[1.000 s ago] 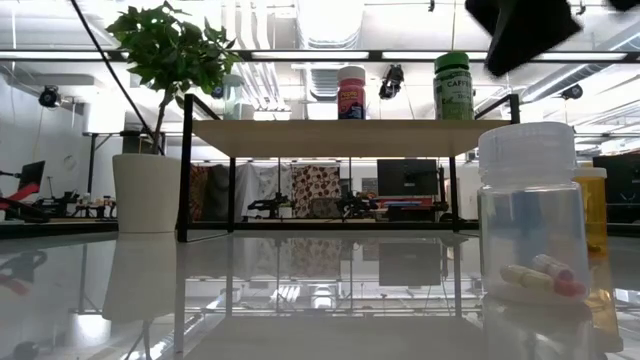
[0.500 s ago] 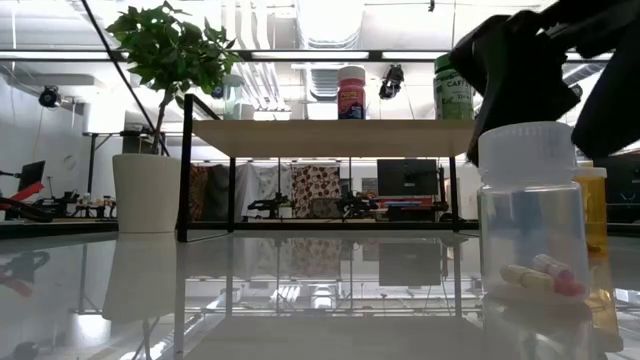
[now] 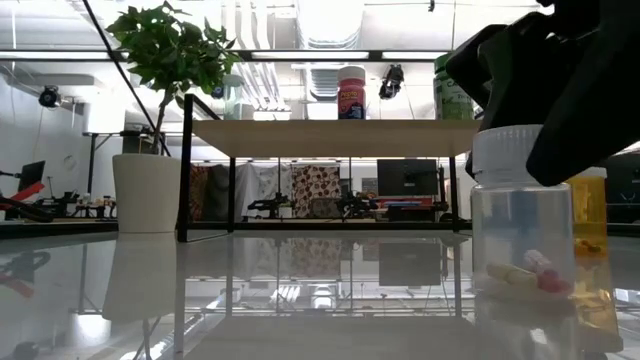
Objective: Pick and place medicine bottles onto shelf by color
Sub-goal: Put the transparent pill bottle on the shelf
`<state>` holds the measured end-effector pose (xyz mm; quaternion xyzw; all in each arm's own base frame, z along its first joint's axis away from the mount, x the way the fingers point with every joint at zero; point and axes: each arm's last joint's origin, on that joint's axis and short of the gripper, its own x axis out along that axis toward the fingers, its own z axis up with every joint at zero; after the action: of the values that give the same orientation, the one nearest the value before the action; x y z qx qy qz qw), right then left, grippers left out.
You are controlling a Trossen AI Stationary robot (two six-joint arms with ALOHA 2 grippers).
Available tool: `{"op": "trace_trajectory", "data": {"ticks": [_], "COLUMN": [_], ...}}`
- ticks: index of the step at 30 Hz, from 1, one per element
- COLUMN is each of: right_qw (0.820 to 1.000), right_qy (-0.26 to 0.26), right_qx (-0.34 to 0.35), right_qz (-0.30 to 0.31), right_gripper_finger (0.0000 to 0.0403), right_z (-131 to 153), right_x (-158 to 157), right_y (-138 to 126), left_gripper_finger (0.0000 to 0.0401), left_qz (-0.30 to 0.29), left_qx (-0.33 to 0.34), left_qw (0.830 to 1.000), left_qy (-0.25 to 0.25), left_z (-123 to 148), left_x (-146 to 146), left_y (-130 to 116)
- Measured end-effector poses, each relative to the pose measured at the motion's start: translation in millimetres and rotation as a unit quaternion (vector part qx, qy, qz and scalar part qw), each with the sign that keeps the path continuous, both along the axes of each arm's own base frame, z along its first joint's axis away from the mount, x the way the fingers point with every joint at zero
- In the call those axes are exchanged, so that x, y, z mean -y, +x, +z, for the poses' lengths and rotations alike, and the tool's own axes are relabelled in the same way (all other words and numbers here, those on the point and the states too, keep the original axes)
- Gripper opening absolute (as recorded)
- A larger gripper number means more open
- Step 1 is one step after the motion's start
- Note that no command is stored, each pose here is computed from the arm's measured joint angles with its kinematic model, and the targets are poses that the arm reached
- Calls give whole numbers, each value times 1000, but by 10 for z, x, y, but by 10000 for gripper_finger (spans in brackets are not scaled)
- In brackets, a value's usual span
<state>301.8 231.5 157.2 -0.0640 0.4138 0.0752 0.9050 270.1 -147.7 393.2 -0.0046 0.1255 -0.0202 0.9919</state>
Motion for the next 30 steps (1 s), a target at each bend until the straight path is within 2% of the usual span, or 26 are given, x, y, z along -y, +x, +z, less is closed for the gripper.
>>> {"op": "trace_trajectory", "data": {"ticks": [4, 7, 12, 17, 22, 30], "right_qw": [1000, 999, 997, 994, 987, 974], "right_qy": [14, 35, 59, 82, 89, 36], "right_qx": [-4, -8, -10, 20, 62, 121], "right_qz": [-5, -11, -45, -73, -114, -189], "right_gripper_finger": [126, 133, 145, 135, 136, 136], "right_z": [38, 201, 702, 1365, 1997, 2571], "right_x": [1, 14, 116, 338, 791, 1718], "right_y": [-8, -27, -50, -43, 5, 254], "left_gripper_finger": [190, 189, 189, 189, 189, 189], "left_qz": [13, 4, -13, -19, -22, -12], "left_qx": [2, 6, 13, 30, 58, 118], "left_qw": [999, 997, 993, 990, 986, 978], "left_qy": [50, 82, 120, 139, 156, 170], "left_z": [-39, -85, -240, -361, -479, -627], "left_x": [24, 58, 90, 59, -2, -167], "left_y": [-21, -56, -91, -164, -253, -485]}}
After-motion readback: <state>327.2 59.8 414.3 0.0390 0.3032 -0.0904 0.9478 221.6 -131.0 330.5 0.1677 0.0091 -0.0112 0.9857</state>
